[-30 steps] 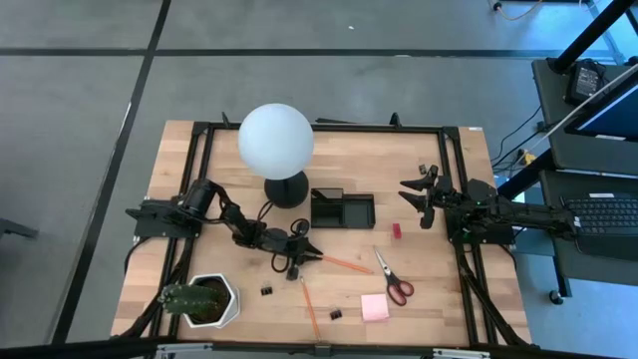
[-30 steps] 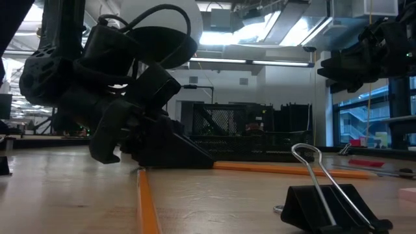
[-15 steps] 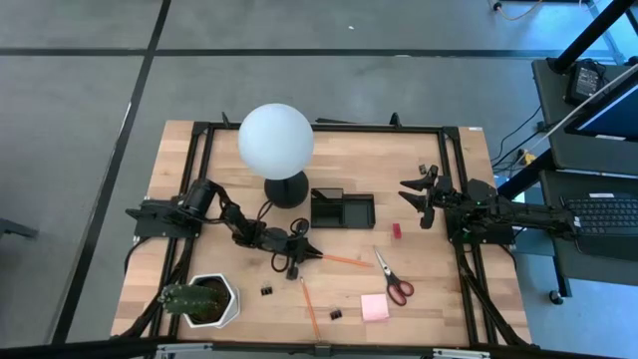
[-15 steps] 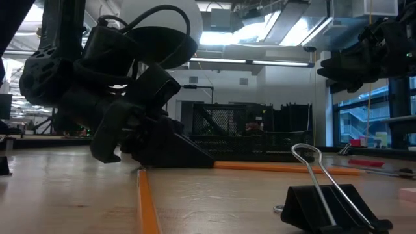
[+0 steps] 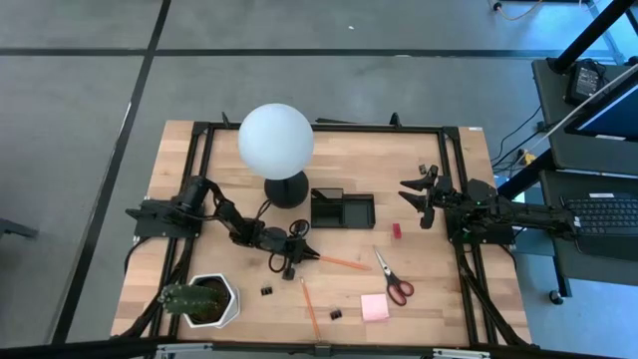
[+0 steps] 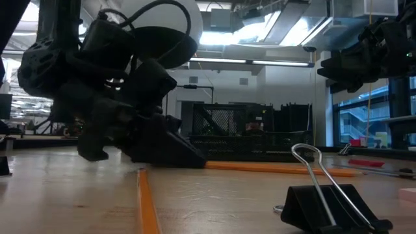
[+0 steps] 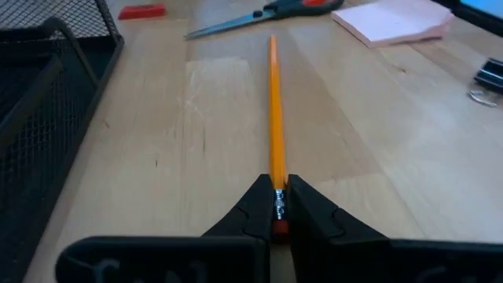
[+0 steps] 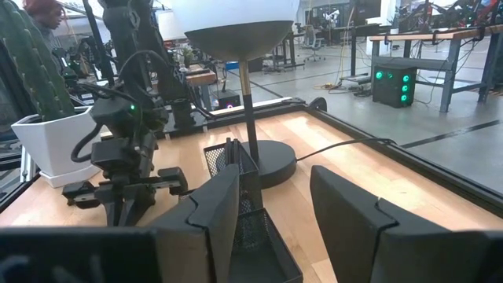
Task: Pick and place office supplies into organizer
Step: Put the top orange pencil into the black desk organizer
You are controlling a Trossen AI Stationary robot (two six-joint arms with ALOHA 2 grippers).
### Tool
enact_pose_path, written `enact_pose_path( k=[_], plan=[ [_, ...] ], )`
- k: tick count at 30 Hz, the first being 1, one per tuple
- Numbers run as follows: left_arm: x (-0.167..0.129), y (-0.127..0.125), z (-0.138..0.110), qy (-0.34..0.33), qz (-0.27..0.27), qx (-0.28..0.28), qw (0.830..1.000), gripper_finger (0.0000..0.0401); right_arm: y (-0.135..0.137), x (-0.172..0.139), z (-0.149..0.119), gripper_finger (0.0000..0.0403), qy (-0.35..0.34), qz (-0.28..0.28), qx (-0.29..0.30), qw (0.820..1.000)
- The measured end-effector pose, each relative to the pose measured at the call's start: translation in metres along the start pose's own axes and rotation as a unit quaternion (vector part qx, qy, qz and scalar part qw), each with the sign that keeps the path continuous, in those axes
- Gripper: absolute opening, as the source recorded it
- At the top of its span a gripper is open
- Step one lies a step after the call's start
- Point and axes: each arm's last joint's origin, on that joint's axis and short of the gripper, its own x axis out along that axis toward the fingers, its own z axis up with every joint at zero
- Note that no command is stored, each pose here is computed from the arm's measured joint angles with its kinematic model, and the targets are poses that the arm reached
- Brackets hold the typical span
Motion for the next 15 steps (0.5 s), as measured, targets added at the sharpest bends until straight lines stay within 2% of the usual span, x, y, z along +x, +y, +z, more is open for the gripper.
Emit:
enact_pose_path(
  k=[11, 15],
  plan=[
    [-0.020, 0.002, 0.046, -0.015, 0.022, 0.050, 0.998, 0.0017, 0.000, 0.000, 0.000, 0.0162, 0.000, 0.000, 0.000, 1.000],
    [-0.035, 0.005, 0.069, -0.012, 0.058, 0.078, 0.995, 0.0017, 0.000, 0.000, 0.000, 0.0162, 0.000, 0.000, 0.000, 1.000]
  ],
)
